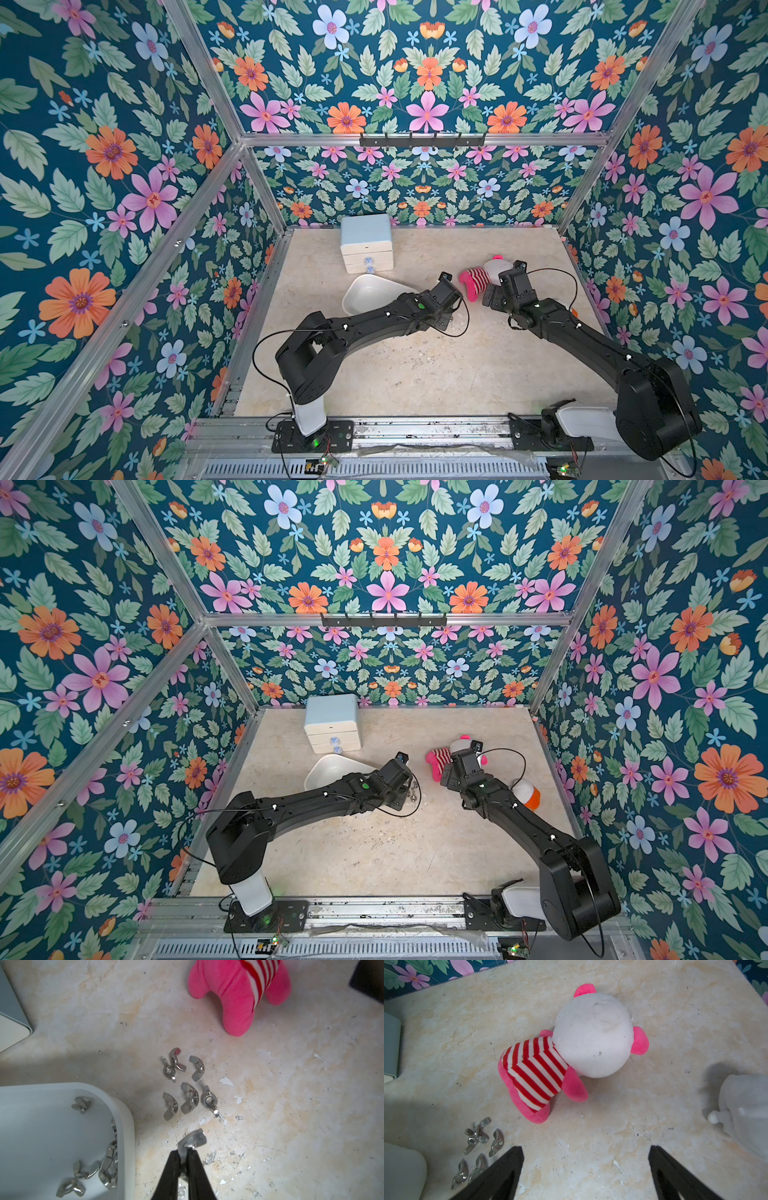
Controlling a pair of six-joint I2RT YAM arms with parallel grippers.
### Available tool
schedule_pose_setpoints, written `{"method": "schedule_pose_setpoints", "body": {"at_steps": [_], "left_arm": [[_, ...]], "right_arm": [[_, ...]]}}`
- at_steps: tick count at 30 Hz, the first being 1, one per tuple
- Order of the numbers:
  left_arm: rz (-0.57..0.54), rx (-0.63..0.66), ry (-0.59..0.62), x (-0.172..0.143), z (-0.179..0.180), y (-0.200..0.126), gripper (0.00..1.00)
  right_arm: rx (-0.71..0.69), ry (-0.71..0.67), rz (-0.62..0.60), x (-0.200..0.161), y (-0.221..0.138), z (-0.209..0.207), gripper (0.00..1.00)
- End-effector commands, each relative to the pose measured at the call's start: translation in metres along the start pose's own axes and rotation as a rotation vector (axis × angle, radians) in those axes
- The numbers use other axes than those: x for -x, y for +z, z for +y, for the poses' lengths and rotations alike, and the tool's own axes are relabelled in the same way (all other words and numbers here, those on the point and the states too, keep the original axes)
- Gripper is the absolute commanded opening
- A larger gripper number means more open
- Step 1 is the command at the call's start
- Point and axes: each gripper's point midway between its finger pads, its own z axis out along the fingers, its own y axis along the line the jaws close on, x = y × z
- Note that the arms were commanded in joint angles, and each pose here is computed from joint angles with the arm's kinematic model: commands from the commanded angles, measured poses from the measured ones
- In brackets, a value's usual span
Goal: Take out the wing nut from the storage box
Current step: Place the wing nut at the center of the board.
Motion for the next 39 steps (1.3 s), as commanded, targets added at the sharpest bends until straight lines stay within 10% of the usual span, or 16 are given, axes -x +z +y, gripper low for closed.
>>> {"method": "schedule_pose_setpoints", "body": {"at_steps": [1,39], "left_arm": [[0.029,-0.002,-0.012,-0.008,-0.003,0.005,0.14],[0.145,0.078,-0.034,-0.051,0.008,0.047,0.13]], "right_arm": [[-0.001,0.004,-0.011,0.004,0.0,0.001,0.99],[0.006,0.002,0.001,-0.003,0.005,0.001,0.99]]}}
